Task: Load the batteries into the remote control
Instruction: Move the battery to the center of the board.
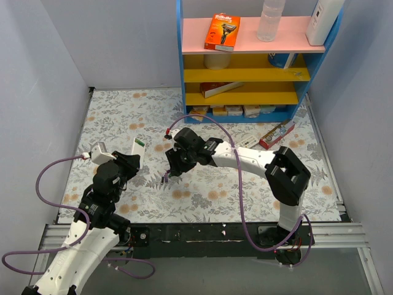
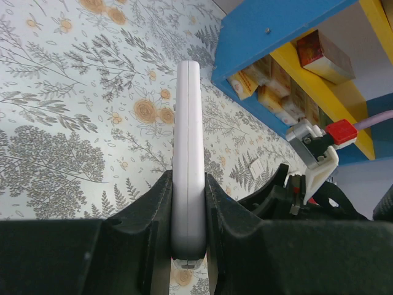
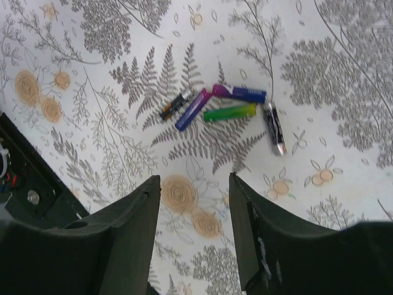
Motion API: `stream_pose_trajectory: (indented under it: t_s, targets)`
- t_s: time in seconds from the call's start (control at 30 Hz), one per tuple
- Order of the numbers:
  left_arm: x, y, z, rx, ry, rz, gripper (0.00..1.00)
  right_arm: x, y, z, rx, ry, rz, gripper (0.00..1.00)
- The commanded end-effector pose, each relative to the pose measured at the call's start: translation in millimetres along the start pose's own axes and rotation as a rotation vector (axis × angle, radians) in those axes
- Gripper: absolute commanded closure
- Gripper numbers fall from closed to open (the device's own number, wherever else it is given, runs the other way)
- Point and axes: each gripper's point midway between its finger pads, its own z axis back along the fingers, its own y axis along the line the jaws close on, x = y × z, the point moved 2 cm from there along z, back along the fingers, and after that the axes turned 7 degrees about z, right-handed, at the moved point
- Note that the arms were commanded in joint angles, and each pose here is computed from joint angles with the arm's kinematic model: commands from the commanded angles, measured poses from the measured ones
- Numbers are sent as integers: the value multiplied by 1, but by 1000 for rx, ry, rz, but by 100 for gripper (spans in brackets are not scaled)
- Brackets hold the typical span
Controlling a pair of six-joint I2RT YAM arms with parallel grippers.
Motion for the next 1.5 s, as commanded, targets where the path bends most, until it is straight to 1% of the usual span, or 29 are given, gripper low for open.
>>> stream_pose_trajectory:
  t_s: [0.0, 0.03, 0.07, 0.13, 0.23, 0.33, 0.37, 0.43, 0.47, 0.53, 0.57, 0.67, 0.7, 0.83, 0.97, 1.2, 1.47]
  targets:
    - [18, 11, 15, 65, -68, -28, 100, 34, 3, -11, -75, -78, 76, 45]
    - [19, 12, 16, 66, -67, -28, 100, 29, 3, -20, -75, -58, 93, 47]
    - [21, 11, 19, 60, -72, -25, 100, 35, 4, -22, -67, -64, 115, 47]
    - [20, 12, 23, 60, -64, -31, 100, 30, 3, -31, -45, -34, 180, 48]
    - [21, 10, 28, 35, -62, -40, 100, 26, 1, -35, -33, -12, 269, 50]
    - [22, 6, 31, 1, -62, -50, 100, 18, 1, -39, 8, 23, 361, 50]
    - [23, 5, 32, -3, -63, -50, 100, 15, 1, -39, 38, 35, 435, 50]
    - [23, 5, 33, -4, -62, -55, 100, 11, 1, -40, 62, 55, 506, 49]
    - [24, 5, 34, -4, -62, -56, 100, 11, 1, -39, 84, 54, 573, 49]
    - [26, 4, 36, -2, -67, -60, 100, 10, 1, -39, 103, 56, 632, 48]
    - [28, 4, 37, -4, -72, -60, 100, 9, 2, -39, 133, 56, 702, 48]
    - [29, 3, 38, -5, -78, -56, 100, 5, 5, -41, 189, 80, 781, 47]
    - [30, 3, 39, -4, -77, -54, 100, 3, 4, -43, 213, 85, 846, 46]
    - [30, -1, 39, -4, -62, -58, 100, -1, 5, -47, 255, 95, 909, 47]
    - [31, -5, 39, -11, -50, -64, 100, 8, 14, -47, 305, 71, 946, 48]
    - [28, -7, 37, -9, -36, -59, 100, 9, 10, -59, 306, 89, 973, 52]
    - [27, -9, 36, -14, -27, -54, 100, 1, 3, -67, 306, 133, 986, 53]
